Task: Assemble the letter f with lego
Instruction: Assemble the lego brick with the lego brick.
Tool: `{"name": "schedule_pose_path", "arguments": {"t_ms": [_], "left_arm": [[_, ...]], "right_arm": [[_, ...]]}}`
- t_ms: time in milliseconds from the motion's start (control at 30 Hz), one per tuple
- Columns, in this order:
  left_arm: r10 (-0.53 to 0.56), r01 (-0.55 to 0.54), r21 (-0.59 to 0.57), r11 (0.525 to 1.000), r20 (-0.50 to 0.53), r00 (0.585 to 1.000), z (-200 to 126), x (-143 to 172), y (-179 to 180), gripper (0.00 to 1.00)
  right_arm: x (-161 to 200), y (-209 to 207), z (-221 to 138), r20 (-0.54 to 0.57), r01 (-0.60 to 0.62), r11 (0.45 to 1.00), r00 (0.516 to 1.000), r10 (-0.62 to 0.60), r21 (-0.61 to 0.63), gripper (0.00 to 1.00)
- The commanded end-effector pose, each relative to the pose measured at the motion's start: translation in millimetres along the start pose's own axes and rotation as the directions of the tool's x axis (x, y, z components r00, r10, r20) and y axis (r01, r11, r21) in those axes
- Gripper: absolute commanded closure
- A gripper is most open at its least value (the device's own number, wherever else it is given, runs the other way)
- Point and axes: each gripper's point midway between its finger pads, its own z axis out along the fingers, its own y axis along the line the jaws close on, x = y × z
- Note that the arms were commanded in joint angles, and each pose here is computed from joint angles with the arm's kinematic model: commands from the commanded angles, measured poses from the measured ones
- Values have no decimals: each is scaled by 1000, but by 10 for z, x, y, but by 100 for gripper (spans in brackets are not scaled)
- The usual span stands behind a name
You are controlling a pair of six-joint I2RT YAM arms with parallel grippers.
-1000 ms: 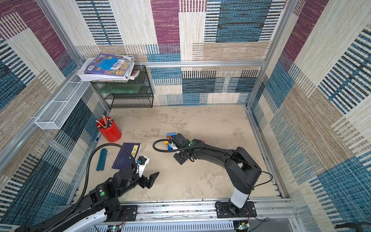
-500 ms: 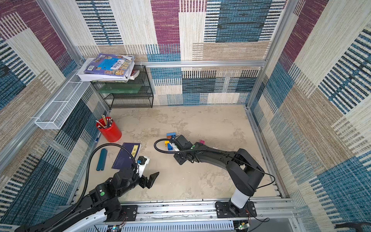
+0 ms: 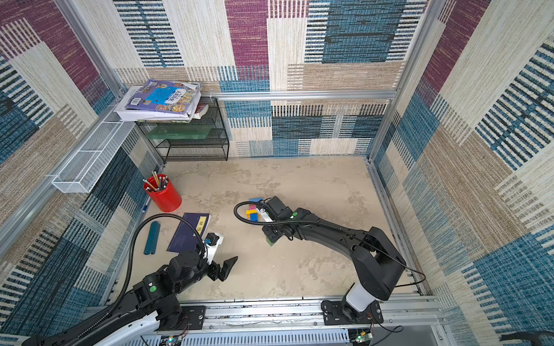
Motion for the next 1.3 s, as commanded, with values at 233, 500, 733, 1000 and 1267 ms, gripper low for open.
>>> {"name": "schedule_pose_path", "arguments": {"t_ms": [233, 500, 733, 1000, 1267], "left_arm": [[-15, 15, -7, 1000, 28, 999, -4, -74, 8, 1], [-16, 16, -7, 1000, 30, 999, -7, -80, 10, 1], [-17, 17, -8, 1000, 29, 999, -5, -77, 10, 1], [-17, 17, -7, 1000, 29, 999, -5, -78, 9, 1], [-18, 18, -7, 1000, 28, 999, -4, -75, 9, 1]], "right_arm": [[55, 42, 65, -7, 6, 1000, 1000, -6, -4, 79], [135, 72, 162, -2, 11, 1000, 1000, -11, -8, 80], [158, 68, 198, -5, 12, 1000, 1000, -12, -3, 80], [196, 46, 263, -22, 11, 1000, 1000, -11, 10, 80], [276, 65, 307, -57, 9, 1000, 998, -9, 1, 80]]}}
